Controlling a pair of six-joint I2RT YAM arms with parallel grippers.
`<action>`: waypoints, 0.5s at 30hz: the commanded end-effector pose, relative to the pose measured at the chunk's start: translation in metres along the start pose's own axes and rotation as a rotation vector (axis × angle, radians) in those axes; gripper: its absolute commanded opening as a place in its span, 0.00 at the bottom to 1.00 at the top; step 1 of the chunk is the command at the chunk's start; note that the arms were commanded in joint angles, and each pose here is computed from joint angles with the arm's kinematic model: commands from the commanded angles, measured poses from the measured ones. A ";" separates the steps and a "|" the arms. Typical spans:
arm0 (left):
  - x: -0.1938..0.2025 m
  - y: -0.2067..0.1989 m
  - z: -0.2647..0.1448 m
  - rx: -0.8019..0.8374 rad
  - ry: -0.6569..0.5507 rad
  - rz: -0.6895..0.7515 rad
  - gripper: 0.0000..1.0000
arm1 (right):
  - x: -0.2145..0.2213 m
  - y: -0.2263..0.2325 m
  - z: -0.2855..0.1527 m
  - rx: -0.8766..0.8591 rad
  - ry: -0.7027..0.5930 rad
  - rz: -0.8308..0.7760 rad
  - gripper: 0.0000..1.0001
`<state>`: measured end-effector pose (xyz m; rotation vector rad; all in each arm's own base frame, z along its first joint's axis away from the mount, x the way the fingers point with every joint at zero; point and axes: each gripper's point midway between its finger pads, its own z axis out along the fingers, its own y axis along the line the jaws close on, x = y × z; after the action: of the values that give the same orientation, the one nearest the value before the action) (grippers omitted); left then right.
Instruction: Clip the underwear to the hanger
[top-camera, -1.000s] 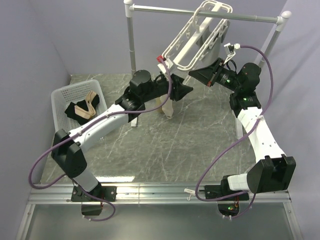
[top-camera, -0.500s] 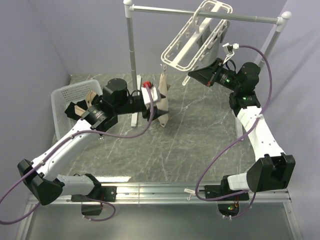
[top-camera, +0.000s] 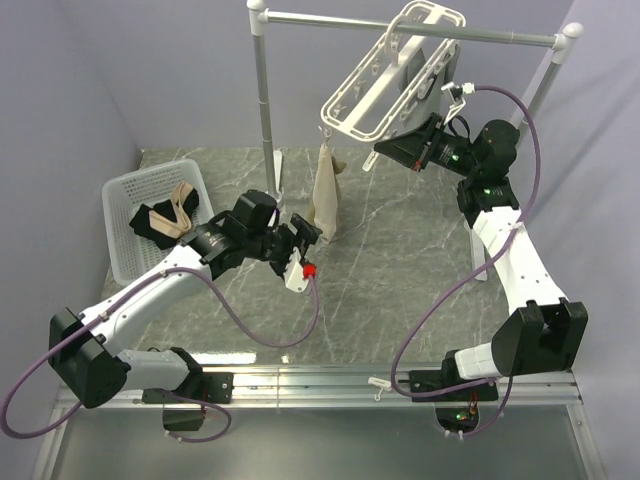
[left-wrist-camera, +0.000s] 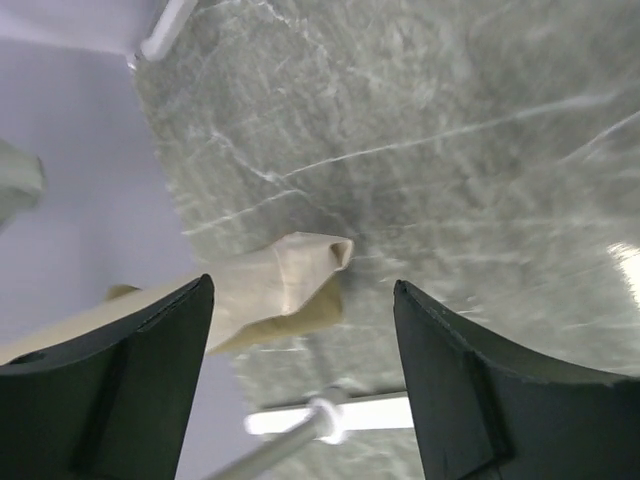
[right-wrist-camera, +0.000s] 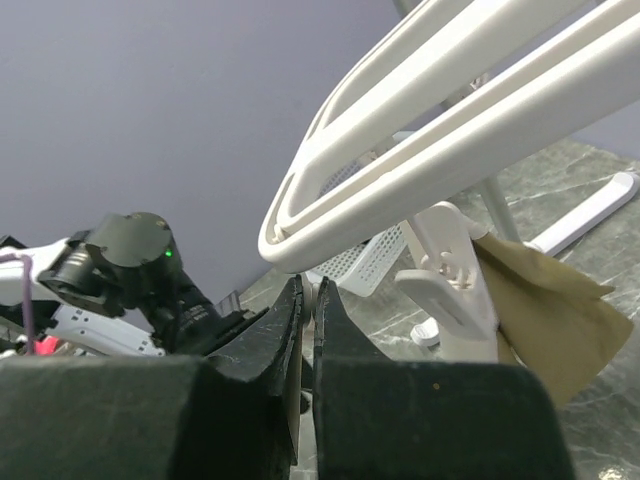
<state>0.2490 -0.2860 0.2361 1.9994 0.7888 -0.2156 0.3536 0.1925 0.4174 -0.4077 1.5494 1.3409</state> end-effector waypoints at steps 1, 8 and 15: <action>0.010 0.011 0.012 -0.040 0.021 0.287 0.78 | -0.014 0.015 0.001 -0.052 -0.006 -0.052 0.00; 0.036 0.030 0.028 -0.162 0.091 0.474 0.79 | -0.013 0.016 0.002 -0.073 0.006 -0.043 0.00; 0.063 0.034 0.036 -0.216 0.131 0.577 0.80 | -0.008 0.019 0.001 -0.103 0.027 -0.035 0.00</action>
<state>0.3091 -0.2940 0.1941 2.0256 0.4035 0.1973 0.3489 0.1964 0.4175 -0.4501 1.5489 1.3956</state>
